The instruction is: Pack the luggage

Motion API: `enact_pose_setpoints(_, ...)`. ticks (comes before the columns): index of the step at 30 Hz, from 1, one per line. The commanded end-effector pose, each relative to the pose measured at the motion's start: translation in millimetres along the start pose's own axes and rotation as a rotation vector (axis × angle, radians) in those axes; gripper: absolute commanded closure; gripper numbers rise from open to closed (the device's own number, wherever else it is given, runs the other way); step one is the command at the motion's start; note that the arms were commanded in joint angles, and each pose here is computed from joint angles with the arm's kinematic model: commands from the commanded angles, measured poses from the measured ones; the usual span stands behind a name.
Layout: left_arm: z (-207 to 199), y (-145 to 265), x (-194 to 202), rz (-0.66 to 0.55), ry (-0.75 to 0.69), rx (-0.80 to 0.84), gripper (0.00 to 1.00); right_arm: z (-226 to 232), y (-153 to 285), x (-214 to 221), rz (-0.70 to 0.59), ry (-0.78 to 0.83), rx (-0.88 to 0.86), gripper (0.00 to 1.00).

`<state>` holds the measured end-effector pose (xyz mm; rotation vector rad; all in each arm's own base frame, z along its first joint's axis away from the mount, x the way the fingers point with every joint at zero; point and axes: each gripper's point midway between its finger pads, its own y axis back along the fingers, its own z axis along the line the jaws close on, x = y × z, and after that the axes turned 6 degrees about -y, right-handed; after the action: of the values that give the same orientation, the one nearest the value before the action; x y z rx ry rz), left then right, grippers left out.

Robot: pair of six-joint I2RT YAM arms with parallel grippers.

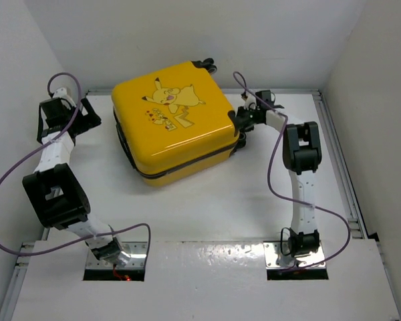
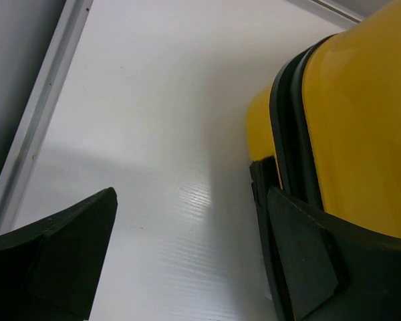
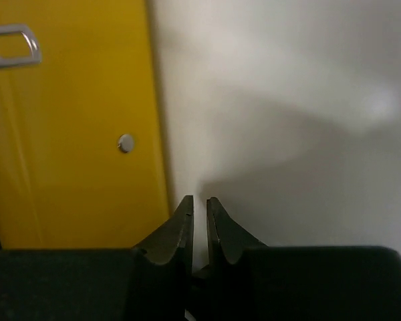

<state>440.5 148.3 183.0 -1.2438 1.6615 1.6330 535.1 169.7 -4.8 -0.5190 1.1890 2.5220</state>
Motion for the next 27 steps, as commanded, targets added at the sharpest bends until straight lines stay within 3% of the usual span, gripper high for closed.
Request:
enact_pose_setpoints(1,12.8,14.1,-3.9,-0.019,0.063,-0.025,0.00,47.8,26.3,89.4,0.268,-0.177,-0.164,0.89)
enact_pose_setpoints(4,23.3,15.2,0.2,-0.032,0.130,0.001,0.00,68.1,35.4,131.8,0.302,-0.217,-0.252,0.89)
enact_pose_setpoints(6,29.8,17.0,20.2,0.055,0.192,0.023,0.00,91.2,42.7,135.3,0.274,-0.203,-0.343,0.90)
enact_pose_setpoints(9,39.4,26.0,30.7,0.087,0.259,0.019,0.00,106.6,51.2,173.8,0.310,-0.221,-0.397,0.90)
enact_pose_setpoints(12,36.7,55.0,29.0,0.060,0.238,0.039,0.00,116.2,61.9,189.2,0.309,-0.211,-0.409,0.90)
enact_pose_setpoints(19,4.5,105.4,91.6,0.284,0.265,0.130,0.00,123.6,90.2,181.6,0.153,-0.163,-0.397,0.89)
enact_pose_setpoints(22,8.8,127.5,119.0,0.333,0.268,0.083,0.00,126.7,101.4,166.6,0.067,-0.100,-0.377,0.89)
enact_pose_setpoints(27,49.4,149.8,135.1,0.393,0.263,-0.079,0.00,127.8,111.5,167.2,0.089,-0.064,-0.350,0.85)
